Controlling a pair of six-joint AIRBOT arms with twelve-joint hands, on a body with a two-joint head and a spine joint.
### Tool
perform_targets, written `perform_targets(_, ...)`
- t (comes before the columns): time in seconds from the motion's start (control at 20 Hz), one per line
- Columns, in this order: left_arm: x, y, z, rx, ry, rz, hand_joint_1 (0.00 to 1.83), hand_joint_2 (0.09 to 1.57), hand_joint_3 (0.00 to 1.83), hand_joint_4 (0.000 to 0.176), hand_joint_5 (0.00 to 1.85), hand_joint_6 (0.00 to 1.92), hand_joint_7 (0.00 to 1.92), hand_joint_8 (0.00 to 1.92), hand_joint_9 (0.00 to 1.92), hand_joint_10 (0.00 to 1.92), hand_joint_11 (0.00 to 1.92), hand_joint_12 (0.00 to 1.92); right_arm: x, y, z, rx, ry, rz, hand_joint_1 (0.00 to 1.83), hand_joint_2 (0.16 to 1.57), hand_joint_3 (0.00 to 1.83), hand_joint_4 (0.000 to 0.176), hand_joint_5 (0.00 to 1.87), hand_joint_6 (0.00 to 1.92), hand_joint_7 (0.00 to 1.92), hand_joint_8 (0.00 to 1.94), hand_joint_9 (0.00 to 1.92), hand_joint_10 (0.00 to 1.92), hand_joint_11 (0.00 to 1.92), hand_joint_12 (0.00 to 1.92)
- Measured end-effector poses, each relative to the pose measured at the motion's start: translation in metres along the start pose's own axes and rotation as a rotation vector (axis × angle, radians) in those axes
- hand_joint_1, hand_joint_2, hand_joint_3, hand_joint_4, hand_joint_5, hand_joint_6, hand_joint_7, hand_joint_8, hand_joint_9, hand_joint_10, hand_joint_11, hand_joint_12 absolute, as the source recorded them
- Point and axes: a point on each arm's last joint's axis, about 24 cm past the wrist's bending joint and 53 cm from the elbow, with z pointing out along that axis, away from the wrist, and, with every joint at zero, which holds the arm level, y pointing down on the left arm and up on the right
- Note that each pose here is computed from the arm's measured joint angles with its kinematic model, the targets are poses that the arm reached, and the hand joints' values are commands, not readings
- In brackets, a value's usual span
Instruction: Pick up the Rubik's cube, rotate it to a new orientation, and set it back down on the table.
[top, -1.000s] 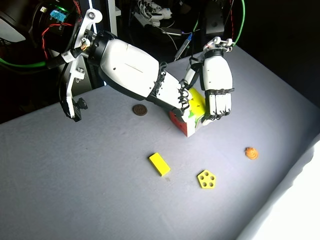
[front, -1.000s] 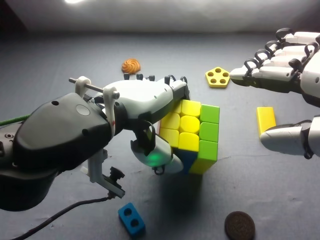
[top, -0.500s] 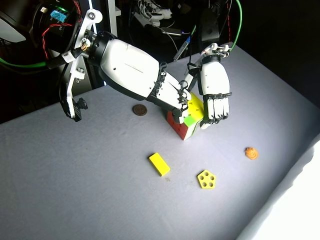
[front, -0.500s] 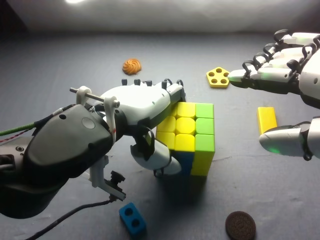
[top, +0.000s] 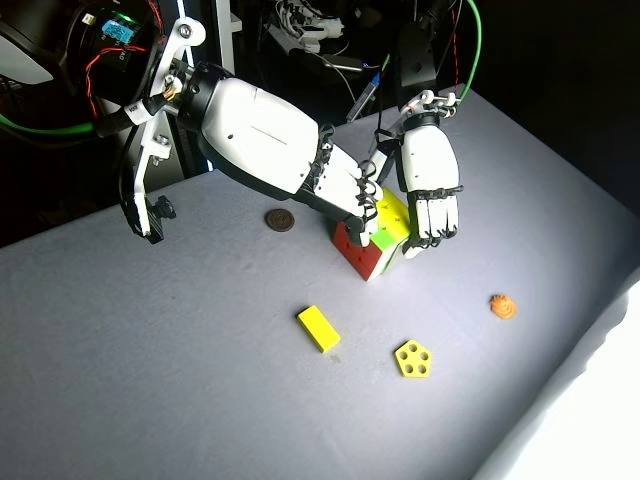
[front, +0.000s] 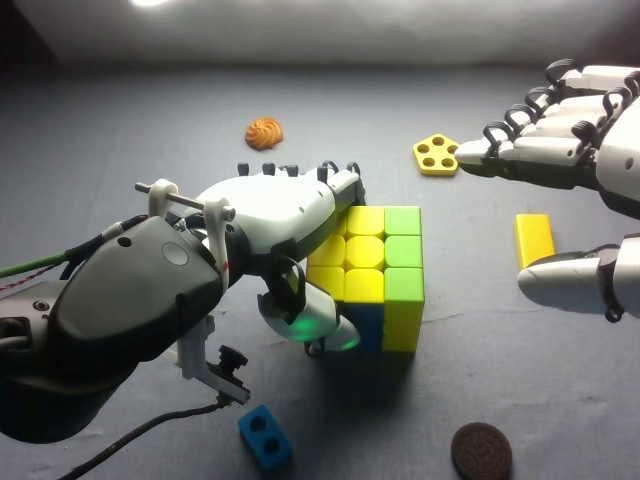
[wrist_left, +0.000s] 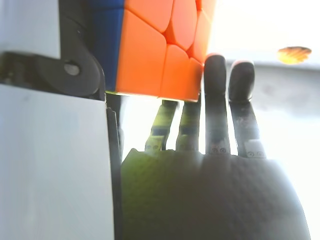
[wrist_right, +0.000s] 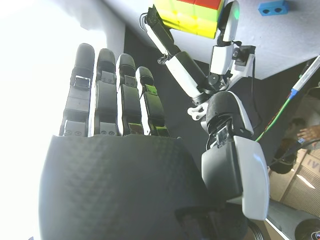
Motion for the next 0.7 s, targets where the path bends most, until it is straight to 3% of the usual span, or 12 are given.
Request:
perform_targets(0.05,0.0,0.0,0.0,0.0,0.0,-0.001,1.01,1.21,0.0,0.0,0.15,1.43,0.11,1.67,0.11,1.77,0.0,1.92,0.0,-0.001,0.0,0.001,0.0,0.0,0.02,1.26,0.0,0.0,0.12,0.0,0.26,0.01,0.24,0.04,0.0,0.73)
perform_targets(0.1,0.0,0.0,0.0,-0.001,0.0,-0.002,0.98,1.17,0.0,0.0,0.15,1.07,0.11,1.42,0.12,1.6,0.0,1.81,-0.001,-0.001,0.0,0.0,-0.004,-0.013,0.04,1.25,0.0,0.0,0.12,0.0,0.26,0.0,0.24,0.04,0.0,0.7)
perform_targets(0.15,0.001,0.0,-0.001,-0.001,0.002,-0.006,0.89,1.1,0.0,0.0,0.23,0.37,0.26,0.6,0.16,1.05,0.0,1.52,-0.002,-0.001,0.0,-0.002,-0.014,-0.03,0.05,1.25,0.0,0.0,0.12,0.0,0.26,0.0,0.24,0.04,0.0,0.67)
perform_targets(0.2,0.001,0.0,-0.001,-0.001,0.002,-0.005,0.89,1.1,0.0,0.0,0.23,0.37,0.26,0.6,0.16,1.05,0.0,1.52,-0.003,-0.001,0.001,-0.004,-0.019,-0.037,0.05,1.25,0.0,0.0,0.12,0.0,0.26,0.0,0.24,0.04,0.0,0.67)
perform_targets(0.25,0.002,-0.001,-0.001,0.001,0.005,-0.004,0.85,1.04,0.0,0.0,0.22,0.2,0.32,0.3,0.21,0.74,0.0,1.39,-0.006,-0.001,0.001,-0.007,-0.032,-0.052,0.05,1.25,0.0,0.0,0.12,0.0,0.26,0.0,0.24,0.04,0.0,0.67)
perform_targets(0.3,0.002,-0.002,-0.001,0.004,0.005,0.002,0.79,1.03,0.0,0.0,0.17,0.09,0.32,0.11,0.23,0.51,0.0,1.27,-0.008,-0.001,0.001,-0.015,-0.038,-0.056,0.04,1.25,0.0,0.0,0.13,0.0,0.26,0.0,0.25,0.04,0.0,0.7)
perform_targets(0.4,0.004,-0.003,-0.001,0.005,0.009,-0.001,0.71,0.99,0.0,0.0,0.08,0.0,0.22,0.01,0.21,0.15,0.0,0.94,-0.011,-0.002,0.002,-0.025,-0.045,-0.042,0.06,1.25,0.0,0.0,0.14,0.01,0.26,0.0,0.26,0.04,0.0,0.76)
perform_targets(0.45,0.003,-0.002,-0.002,0.003,0.009,0.001,0.69,0.98,0.0,0.0,0.04,0.0,0.18,0.0,0.2,0.07,0.0,0.81,-0.014,-0.004,0.003,-0.036,-0.049,-0.051,0.07,1.24,0.0,0.0,0.14,0.01,0.26,0.0,0.26,0.04,0.0,0.77)
perform_targets(0.55,0.001,-0.002,-0.004,0.0,0.008,0.002,0.69,0.98,0.0,0.0,0.04,0.0,0.18,0.0,0.2,0.07,0.0,0.81,-0.019,-0.004,0.003,-0.056,-0.06,-0.039,0.07,1.24,0.0,0.0,0.14,0.01,0.26,0.0,0.26,0.04,0.0,0.77)
perform_targets(0.65,0.001,-0.001,-0.006,-0.011,0.022,-0.007,0.56,0.93,0.0,0.003,0.0,0.0,0.02,0.0,0.02,0.0,0.0,0.24,-0.025,-0.003,0.002,-0.119,-0.077,-0.04,0.06,1.25,0.0,0.0,0.13,0.0,0.25,0.0,0.24,0.03,0.0,0.73)
perform_targets(0.7,0.0,-0.002,-0.007,-0.014,0.023,-0.012,0.55,0.91,0.0,0.004,0.0,0.0,0.0,0.0,0.0,0.0,0.0,0.05,-0.025,-0.002,0.001,-0.146,-0.076,-0.044,0.05,1.24,0.0,0.0,0.13,0.0,0.26,0.0,0.24,0.03,0.0,0.76)
